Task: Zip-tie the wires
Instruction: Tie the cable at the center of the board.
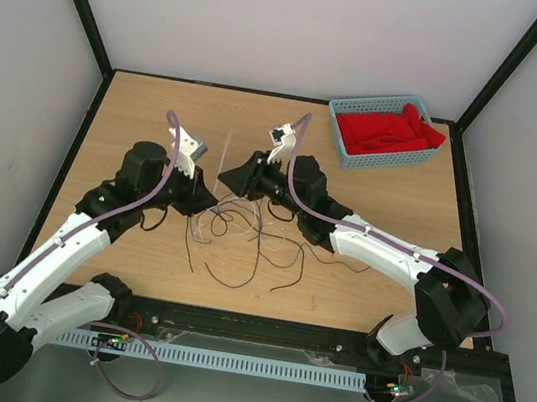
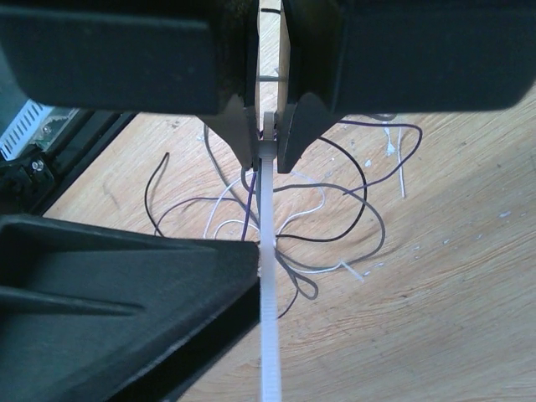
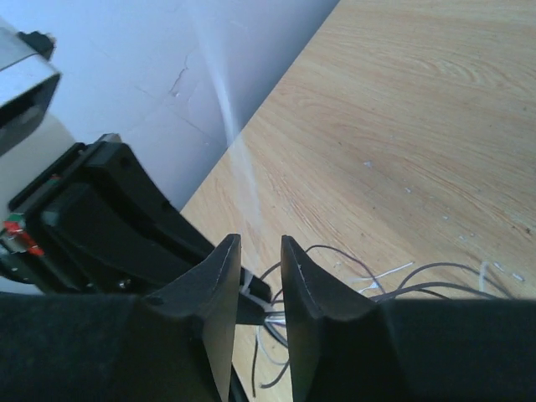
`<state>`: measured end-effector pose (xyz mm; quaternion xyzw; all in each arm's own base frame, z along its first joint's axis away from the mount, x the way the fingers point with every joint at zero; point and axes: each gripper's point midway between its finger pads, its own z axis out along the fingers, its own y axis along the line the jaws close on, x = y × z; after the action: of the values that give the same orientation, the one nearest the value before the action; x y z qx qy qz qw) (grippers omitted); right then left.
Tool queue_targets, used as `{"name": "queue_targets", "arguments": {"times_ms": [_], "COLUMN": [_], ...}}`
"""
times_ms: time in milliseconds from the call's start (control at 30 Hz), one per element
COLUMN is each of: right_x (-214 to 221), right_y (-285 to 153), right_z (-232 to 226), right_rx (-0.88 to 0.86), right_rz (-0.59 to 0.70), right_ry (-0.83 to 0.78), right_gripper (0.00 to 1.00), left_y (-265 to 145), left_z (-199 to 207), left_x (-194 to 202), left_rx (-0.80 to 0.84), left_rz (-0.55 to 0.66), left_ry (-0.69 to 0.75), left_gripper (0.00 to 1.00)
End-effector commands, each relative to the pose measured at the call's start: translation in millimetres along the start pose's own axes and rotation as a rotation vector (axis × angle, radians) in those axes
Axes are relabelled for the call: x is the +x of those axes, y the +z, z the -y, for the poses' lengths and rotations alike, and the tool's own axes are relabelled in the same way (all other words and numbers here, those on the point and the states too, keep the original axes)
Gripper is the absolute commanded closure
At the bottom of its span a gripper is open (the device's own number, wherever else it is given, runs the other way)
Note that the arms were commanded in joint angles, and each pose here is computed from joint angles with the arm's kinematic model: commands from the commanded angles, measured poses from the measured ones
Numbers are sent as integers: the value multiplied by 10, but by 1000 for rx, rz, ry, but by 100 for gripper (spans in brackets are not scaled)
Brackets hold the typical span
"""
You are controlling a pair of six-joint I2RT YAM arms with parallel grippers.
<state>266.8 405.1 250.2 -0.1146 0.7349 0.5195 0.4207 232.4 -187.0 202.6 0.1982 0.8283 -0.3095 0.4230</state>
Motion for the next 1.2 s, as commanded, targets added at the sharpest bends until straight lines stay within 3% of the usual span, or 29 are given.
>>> {"name": "queue_targets", "arguments": {"times_ms": [0,300,867,967,1100,1167], "right_x": [-127,-75,96,93,14,-56], "right_y": [0,36,154,184,163,132], "right_z": [-250,-136,2,-28,-44,-33], "right_rx": [-81,-36,-3,-12,-7,13], "right_rz": [25,11,-39,-40,-14,6], "right_ry": [9,-2,29,27,1,-23], "right_gripper": [64,53,51,60,95,100], "left_y": [58,99,52,47,69,83], "left_z": [-74,-62,3,28,7,-6], "left_x": [-117,-167,-195,-191,-139,-102], "left_rx": [-40,-32,-9,0,-4,-6], "left_rz": [30,35,55,55,41,31], "left_ry": [21,13,29,36,32,27], "left_gripper": [100,100,100,100,100,100]}}
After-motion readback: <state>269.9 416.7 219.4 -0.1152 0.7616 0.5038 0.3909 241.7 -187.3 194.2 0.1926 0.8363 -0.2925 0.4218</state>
